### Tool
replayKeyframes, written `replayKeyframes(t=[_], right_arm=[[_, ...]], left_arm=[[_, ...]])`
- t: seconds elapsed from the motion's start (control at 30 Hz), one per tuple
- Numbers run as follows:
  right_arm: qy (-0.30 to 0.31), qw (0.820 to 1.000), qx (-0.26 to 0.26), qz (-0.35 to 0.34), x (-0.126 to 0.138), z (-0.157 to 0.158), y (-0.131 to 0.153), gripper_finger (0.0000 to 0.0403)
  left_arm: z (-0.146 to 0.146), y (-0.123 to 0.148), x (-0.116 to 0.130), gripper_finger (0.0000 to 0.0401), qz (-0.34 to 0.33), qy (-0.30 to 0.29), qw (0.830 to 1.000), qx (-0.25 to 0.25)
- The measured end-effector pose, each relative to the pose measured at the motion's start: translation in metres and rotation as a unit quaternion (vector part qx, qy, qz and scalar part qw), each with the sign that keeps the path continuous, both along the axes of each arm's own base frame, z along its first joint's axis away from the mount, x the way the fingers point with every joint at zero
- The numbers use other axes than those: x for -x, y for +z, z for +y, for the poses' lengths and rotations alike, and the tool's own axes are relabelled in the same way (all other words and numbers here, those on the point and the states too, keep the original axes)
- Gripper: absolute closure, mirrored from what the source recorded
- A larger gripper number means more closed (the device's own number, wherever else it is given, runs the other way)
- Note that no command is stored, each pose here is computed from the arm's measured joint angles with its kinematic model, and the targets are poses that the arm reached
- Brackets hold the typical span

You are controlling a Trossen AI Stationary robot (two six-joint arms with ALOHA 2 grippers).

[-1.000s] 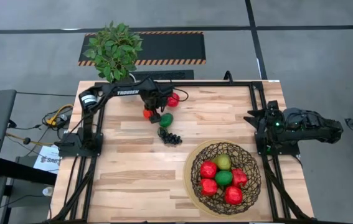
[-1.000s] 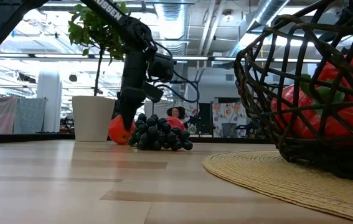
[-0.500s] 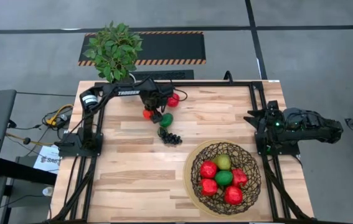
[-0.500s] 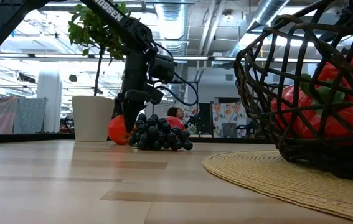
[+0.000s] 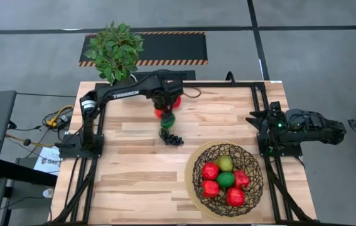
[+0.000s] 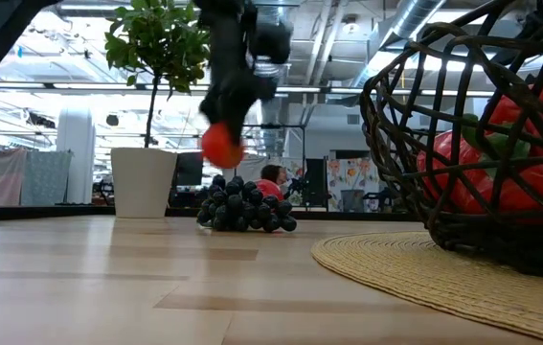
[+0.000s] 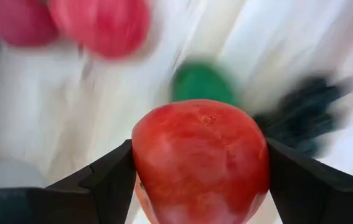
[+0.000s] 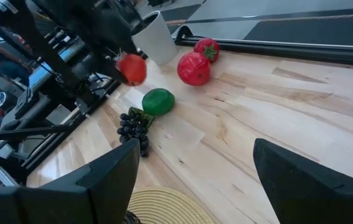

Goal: Build produce basket
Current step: Put the orange apple into the black wire basket

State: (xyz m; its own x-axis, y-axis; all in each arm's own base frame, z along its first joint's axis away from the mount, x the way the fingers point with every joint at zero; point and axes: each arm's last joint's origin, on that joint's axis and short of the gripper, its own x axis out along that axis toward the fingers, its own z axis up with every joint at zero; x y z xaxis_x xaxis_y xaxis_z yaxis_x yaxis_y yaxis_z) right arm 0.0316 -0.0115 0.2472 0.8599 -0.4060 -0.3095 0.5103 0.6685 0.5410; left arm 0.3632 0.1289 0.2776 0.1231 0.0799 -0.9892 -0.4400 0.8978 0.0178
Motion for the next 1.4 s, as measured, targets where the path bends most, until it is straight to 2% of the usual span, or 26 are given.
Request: replayKeyframes(t=[0.1, 0.2, 0.3, 0.4, 0.53, 0.57, 0.73, 0.83, 0.97, 1.03, 1.1, 1.17, 1.3, 1.37, 1.4], right_arm=[[0.0, 1.0, 0.0, 0.0, 0.0, 0.0, 0.0, 0.0069], [0.0, 1.0, 0.0, 0.0, 0.0, 0.0, 0.0, 0.0069], [0.0, 1.0, 0.0, 0.002, 0.0, 0.0, 0.0, 0.0069], [0.0, 1.0, 0.0, 0.002, 0.0, 0.0, 0.0, 0.0069], [0.0, 1.0, 0.0, 0.002, 0.0, 0.0, 0.0, 0.0069], [0.0, 1.0, 0.0, 0.002, 0.0, 0.0, 0.0, 0.0069], [0.0, 1.0, 0.001, 0.003, 0.0, 0.0, -0.001, 0.0069], [0.0, 1.0, 0.001, 0.004, 0.0, 0.0, -0.001, 0.0069], [0.0, 1.0, 0.001, 0.004, 0.0, 0.0, -0.001, 0.0069], [0.0, 1.0, 0.001, 0.004, 0.0, 0.0, -0.001, 0.0069], [0.0, 1.0, 0.001, 0.004, 0.0, 0.0, -0.001, 0.0069], [0.0, 1.0, 0.001, 0.004, 0.0, 0.0, -0.001, 0.0069], [0.0, 1.0, 0.001, 0.004, 0.0, 0.0, -0.001, 0.0069], [0.001, 1.0, 0.001, 0.004, 0.0, 0.0, -0.001, 0.0069], [0.0, 1.0, 0.001, 0.004, 0.0, 0.0, -0.001, 0.0069]], left_arm=[[-0.016, 0.045, -0.008, 0.0123, -0.083, 0.01, 0.997, 0.001], [-0.04, 0.096, -0.01, 0.0122, -0.185, 0.006, 0.983, -0.003], [-0.069, 0.144, -0.003, 0.0122, -0.275, -0.012, 0.961, -0.001], [-0.097, 0.186, 0.008, 0.0122, -0.368, -0.043, 0.929, 0.019], [-0.134, 0.226, 0.024, 0.0122, -0.498, -0.101, 0.858, 0.074], [-0.143, 0.236, 0.029, 0.0122, -0.53, -0.121, 0.835, 0.086], [-0.182, 0.271, 0.05, 0.0122, -0.63, -0.213, 0.739, 0.113], [-0.202, 0.286, 0.059, 0.0122, -0.674, -0.273, 0.673, 0.138], [-0.226, 0.302, 0.07, 0.0122, -0.711, -0.365, 0.566, 0.201], [-0.236, 0.308, 0.074, 0.0122, -0.729, -0.387, 0.526, 0.206], [-0.244, 0.31, 0.077, 0.012, -0.739, -0.406, 0.5, 0.198], [-0.251, 0.31, 0.08, 0.0115, -0.741, -0.427, 0.484, 0.185], [-0.26, 0.309, 0.083, 0.0101, -0.743, -0.444, 0.471, 0.169], [-0.261, 0.308, 0.082, 0.0097, -0.748, -0.432, 0.482, 0.147], [-0.261, 0.307, 0.081, 0.0097, -0.749, -0.419, 0.496, 0.13]])
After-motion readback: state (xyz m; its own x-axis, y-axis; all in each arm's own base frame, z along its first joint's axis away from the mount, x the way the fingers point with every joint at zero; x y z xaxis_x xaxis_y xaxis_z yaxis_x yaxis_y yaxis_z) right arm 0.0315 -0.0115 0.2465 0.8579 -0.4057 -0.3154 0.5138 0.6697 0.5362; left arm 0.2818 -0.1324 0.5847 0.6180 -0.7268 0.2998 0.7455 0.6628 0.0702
